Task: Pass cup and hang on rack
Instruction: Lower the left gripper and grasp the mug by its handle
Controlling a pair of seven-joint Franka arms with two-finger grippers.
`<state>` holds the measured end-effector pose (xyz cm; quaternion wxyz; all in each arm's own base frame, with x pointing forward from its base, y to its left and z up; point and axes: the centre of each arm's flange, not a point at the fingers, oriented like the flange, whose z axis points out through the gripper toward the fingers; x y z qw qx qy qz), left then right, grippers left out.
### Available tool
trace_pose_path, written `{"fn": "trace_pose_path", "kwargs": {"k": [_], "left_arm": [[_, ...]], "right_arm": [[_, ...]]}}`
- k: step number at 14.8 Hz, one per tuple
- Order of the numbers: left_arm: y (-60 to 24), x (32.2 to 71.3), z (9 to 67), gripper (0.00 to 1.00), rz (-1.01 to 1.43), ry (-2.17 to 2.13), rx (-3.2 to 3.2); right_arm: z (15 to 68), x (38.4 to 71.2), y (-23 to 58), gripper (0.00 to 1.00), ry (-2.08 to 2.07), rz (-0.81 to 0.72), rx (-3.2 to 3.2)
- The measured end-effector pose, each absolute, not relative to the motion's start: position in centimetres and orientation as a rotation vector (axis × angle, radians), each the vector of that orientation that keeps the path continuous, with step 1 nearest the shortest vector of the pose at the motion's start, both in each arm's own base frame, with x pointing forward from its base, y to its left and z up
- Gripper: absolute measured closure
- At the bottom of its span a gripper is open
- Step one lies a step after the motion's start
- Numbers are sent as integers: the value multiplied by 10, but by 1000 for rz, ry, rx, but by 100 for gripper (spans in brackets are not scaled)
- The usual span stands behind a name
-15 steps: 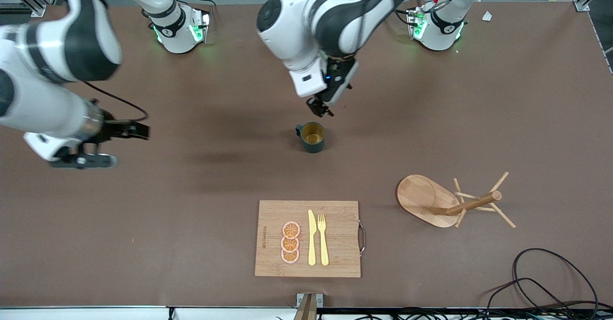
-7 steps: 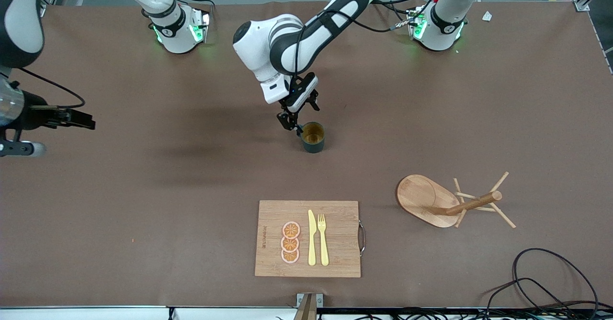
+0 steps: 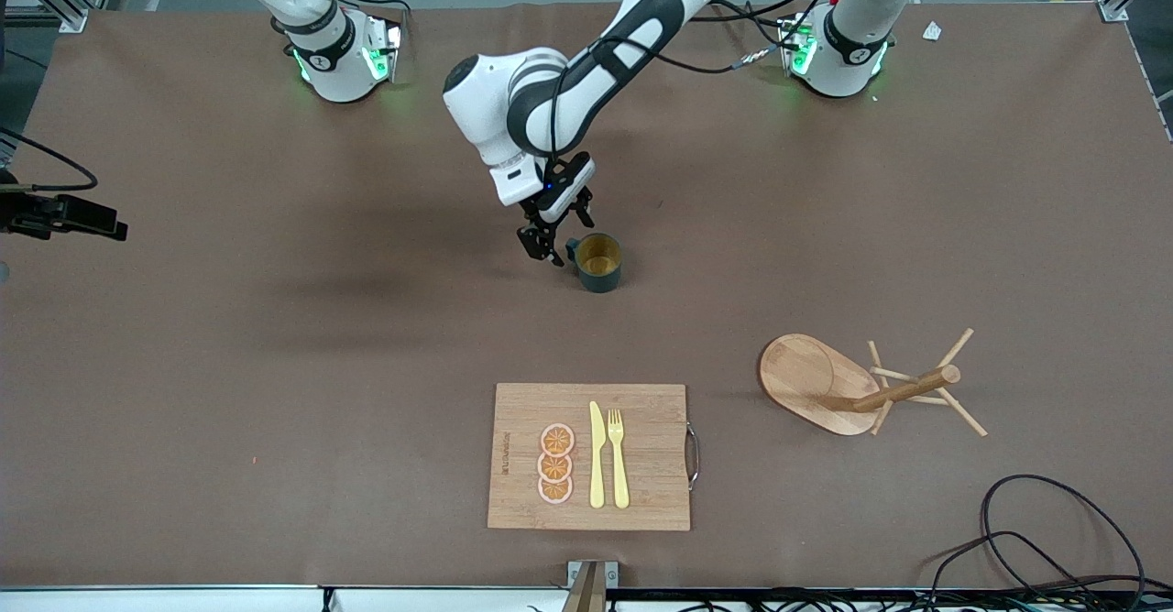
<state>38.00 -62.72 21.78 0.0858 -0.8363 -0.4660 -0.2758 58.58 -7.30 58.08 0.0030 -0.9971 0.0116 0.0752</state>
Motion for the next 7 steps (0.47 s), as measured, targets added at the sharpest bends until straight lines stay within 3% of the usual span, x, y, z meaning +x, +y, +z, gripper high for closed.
{"fn": "trace_pose_path", "kwargs": {"k": [7], "left_arm": [[-629,377,168,1,-828,-1433,-2478]], "right_arm": [[583,582,-67,0,20,293,-3114]]}}
